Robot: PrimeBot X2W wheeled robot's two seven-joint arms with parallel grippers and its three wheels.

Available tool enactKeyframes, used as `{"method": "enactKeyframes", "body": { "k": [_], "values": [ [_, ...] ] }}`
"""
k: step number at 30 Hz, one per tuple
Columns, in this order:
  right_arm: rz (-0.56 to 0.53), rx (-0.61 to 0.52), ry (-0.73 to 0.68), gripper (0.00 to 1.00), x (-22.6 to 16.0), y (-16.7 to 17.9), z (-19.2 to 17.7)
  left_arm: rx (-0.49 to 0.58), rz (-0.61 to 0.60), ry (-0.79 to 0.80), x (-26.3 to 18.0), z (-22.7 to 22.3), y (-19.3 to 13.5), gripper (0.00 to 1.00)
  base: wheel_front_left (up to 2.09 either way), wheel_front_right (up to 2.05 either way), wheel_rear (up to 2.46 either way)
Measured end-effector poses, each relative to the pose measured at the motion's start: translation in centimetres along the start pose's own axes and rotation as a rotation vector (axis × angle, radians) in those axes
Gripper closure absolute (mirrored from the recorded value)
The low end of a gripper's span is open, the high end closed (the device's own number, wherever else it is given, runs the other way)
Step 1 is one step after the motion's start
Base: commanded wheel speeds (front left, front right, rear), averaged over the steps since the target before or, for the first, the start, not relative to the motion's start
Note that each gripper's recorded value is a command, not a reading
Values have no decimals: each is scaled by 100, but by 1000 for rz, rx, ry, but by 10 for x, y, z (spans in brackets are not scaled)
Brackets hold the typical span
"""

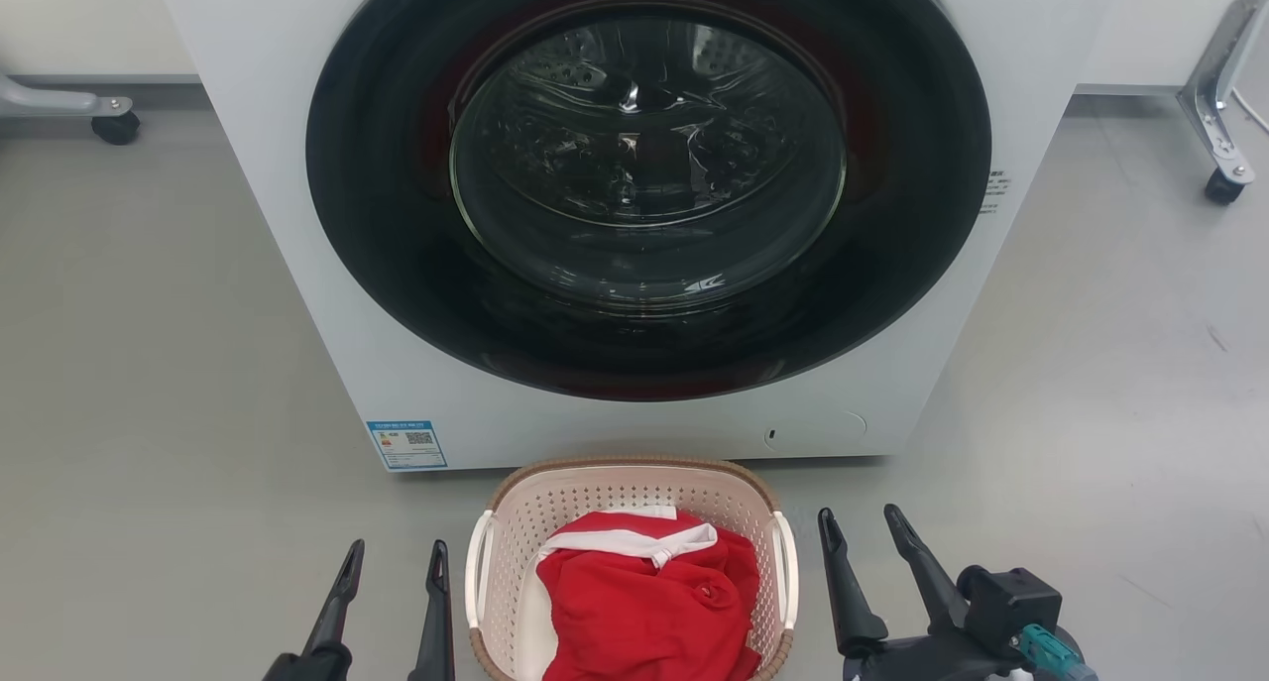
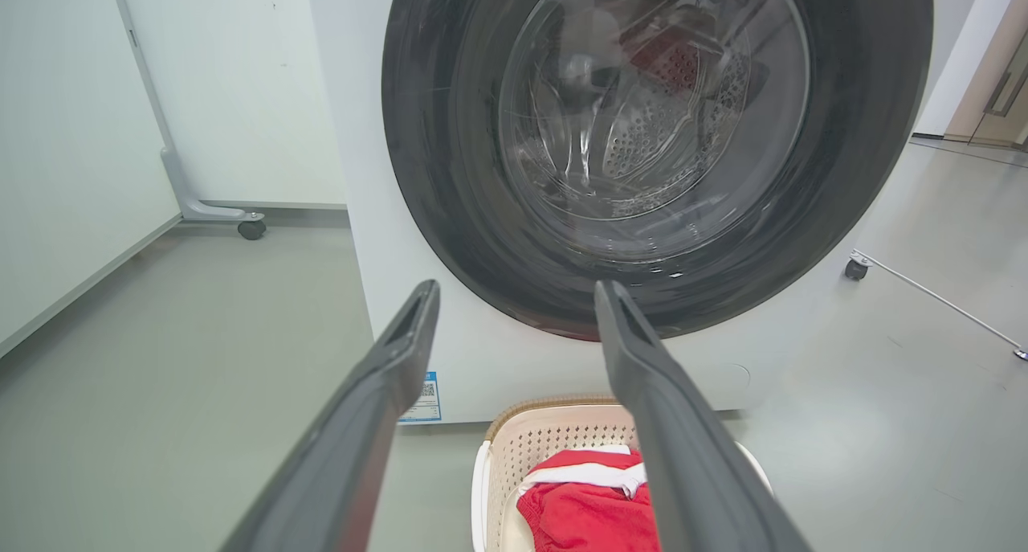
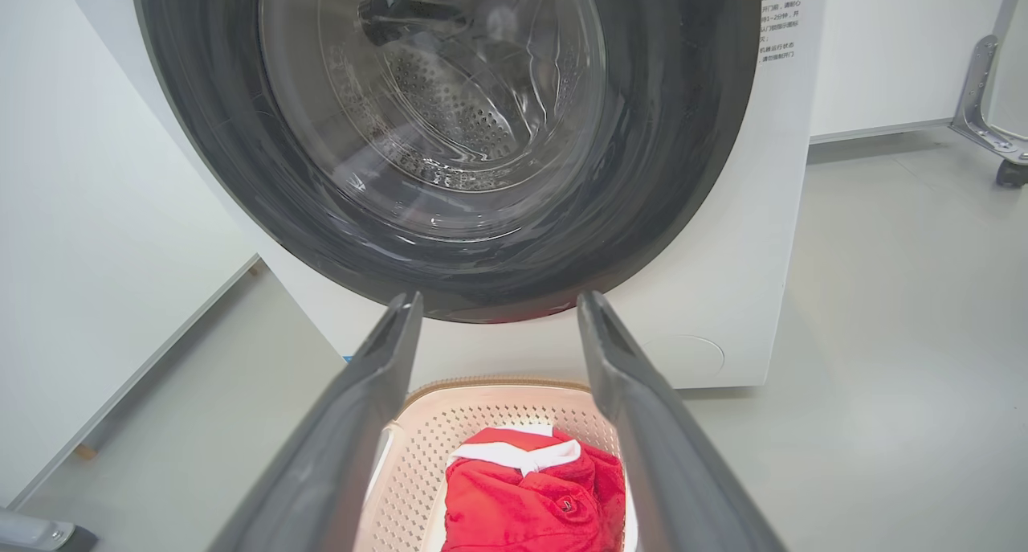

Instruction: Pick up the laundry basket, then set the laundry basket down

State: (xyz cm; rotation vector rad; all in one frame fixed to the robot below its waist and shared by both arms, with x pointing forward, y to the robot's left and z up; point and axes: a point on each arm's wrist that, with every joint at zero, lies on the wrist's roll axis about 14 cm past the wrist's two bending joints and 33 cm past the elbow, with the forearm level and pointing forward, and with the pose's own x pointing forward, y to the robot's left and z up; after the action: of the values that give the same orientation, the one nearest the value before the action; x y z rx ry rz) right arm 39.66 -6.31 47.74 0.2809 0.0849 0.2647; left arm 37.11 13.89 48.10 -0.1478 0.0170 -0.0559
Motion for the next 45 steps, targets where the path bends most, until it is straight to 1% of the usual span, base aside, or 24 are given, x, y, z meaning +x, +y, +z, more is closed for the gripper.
{"method": "enactKeyframes", "body": {
  "k": [11,30,45],
  "values": [
    [-43,9,-22,0,1,-14,7,-51,28,-3,1,1,6,0,0,0,0],
    [-70,9,-29,0,1,-22,9,-64,45,-4,1,1,11,0,0,0,0],
    [-91,17,-16,0,2,-30,2,-73,46,22,4,-8,11,0,0,0,0]
  ]
}}
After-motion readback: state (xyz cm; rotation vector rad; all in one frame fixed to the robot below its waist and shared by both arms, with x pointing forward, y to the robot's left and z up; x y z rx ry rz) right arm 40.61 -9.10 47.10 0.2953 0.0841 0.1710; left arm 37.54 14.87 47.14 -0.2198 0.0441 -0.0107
